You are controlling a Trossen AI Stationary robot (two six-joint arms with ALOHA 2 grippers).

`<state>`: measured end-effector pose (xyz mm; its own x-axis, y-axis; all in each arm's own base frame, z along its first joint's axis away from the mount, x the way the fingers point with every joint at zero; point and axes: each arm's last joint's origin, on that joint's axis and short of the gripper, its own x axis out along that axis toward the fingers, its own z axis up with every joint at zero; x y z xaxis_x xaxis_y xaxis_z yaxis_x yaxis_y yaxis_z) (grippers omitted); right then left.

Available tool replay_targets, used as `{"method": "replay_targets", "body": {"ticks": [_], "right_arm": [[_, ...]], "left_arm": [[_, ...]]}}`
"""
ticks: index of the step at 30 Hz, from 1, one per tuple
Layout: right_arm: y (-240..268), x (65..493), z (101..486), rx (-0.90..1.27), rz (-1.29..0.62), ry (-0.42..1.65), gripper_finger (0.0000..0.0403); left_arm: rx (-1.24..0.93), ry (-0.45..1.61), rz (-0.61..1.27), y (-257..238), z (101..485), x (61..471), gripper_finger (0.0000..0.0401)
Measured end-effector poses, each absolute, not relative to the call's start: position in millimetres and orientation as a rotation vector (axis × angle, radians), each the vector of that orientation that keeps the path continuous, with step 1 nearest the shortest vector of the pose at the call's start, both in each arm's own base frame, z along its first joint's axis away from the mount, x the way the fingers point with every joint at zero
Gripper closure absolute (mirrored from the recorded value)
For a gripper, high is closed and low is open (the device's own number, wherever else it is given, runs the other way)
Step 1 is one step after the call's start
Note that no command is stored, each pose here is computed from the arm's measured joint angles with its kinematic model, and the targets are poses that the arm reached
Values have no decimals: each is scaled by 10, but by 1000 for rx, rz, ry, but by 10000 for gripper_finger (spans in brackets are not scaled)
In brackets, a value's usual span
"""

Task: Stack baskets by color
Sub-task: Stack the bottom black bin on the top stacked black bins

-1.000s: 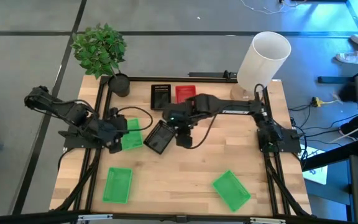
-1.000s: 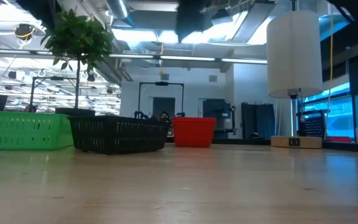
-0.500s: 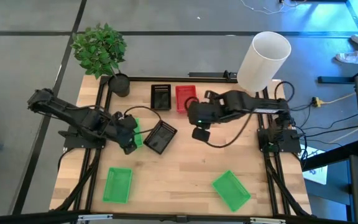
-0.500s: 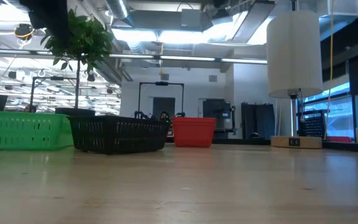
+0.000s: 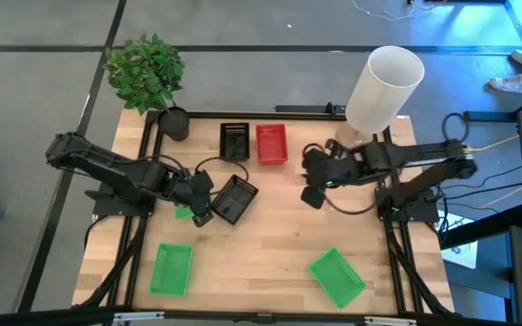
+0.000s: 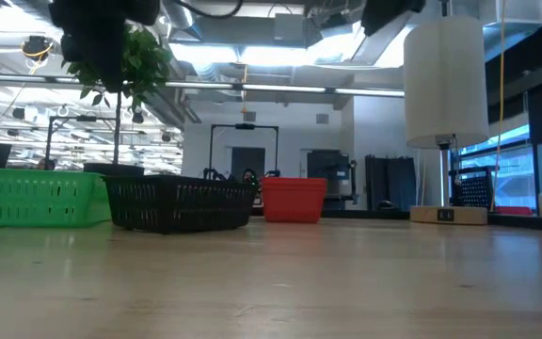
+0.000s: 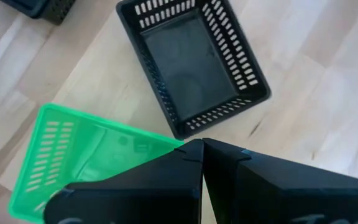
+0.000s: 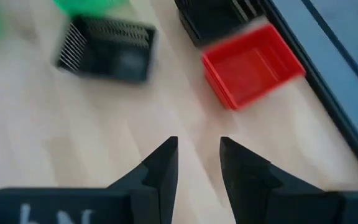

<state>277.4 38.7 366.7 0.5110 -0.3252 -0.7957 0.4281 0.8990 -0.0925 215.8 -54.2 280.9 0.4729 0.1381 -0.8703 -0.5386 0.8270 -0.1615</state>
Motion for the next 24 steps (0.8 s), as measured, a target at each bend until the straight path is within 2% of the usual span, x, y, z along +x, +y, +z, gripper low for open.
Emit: {"method": "replay_targets", "body": {"ticks": [7,24], "right_arm": [[357,2605,3620,210,-411,731,285],[361,2598,3580,223,-392,736,285]], "left_arm": [[-473,984,460,-471,2804,2198,401],[-723,907,583,-365,2801,2280,401]]}}
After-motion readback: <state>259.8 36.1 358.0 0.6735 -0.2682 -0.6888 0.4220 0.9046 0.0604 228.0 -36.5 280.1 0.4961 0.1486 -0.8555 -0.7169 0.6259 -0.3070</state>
